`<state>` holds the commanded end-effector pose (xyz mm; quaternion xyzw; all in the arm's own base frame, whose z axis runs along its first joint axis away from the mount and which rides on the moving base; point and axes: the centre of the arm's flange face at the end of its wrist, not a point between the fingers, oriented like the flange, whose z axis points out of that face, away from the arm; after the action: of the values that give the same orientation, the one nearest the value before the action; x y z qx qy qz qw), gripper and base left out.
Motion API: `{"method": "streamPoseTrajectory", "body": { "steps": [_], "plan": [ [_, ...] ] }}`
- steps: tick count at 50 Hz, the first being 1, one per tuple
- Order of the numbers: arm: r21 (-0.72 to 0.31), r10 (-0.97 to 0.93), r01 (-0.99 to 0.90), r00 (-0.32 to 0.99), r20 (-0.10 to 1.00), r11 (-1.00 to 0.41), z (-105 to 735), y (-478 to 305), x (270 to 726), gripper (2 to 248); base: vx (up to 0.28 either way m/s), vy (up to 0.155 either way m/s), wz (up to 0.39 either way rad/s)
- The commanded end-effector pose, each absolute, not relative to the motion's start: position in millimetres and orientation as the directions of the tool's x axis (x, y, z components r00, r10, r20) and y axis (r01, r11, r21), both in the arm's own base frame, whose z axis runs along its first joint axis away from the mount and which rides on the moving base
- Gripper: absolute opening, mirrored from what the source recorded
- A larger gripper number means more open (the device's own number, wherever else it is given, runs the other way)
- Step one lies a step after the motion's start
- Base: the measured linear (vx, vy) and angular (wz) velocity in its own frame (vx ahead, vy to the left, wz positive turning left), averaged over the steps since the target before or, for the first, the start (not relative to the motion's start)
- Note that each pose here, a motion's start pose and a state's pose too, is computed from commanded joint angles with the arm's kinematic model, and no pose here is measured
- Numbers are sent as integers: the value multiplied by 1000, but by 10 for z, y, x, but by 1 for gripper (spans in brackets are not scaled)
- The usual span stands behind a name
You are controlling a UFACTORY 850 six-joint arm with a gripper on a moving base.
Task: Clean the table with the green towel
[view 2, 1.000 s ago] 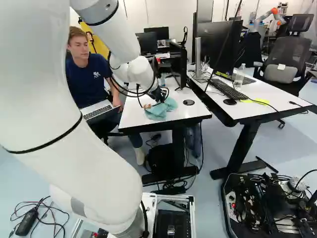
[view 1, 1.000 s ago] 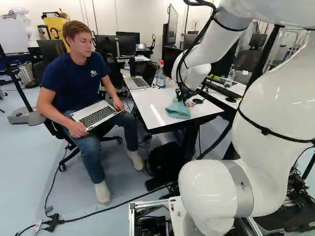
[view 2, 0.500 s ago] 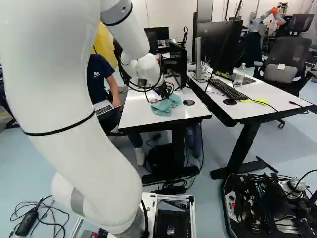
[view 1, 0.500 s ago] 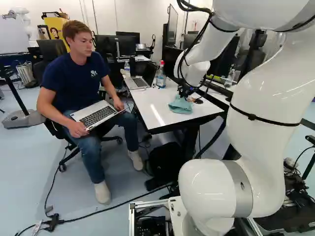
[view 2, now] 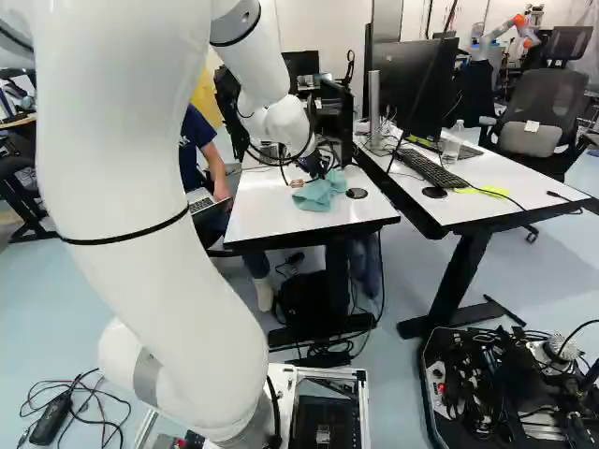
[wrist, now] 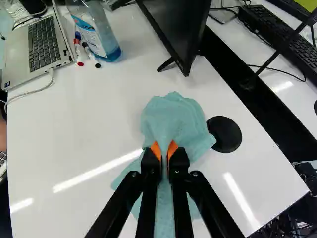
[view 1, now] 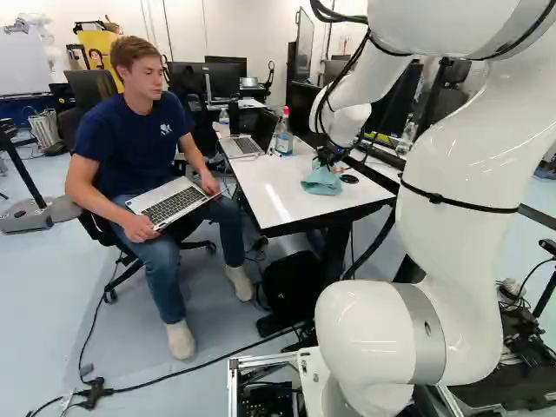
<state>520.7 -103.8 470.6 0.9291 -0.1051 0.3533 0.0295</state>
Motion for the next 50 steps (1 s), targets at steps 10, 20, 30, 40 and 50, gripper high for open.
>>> {"method": "streamPoseTrajectory", "body": {
  "steps": [10,20,30,40,50],
  "plan": [
    [-20,-174,-216,728,663,-976,4706,-1038,5207,85,0,0,0],
    [-20,-174,-216,728,663,-976,4706,-1038,5207,157,0,0,0],
    [-20,-174,-216,727,664,-976,4713,-1037,5205,231,0,0,0],
    [-20,-163,-204,719,675,-979,4809,-954,5117,247,0,0,0],
    [-20,-144,-180,710,690,-984,4928,-801,4954,247,0,0,0]
  ]
}}
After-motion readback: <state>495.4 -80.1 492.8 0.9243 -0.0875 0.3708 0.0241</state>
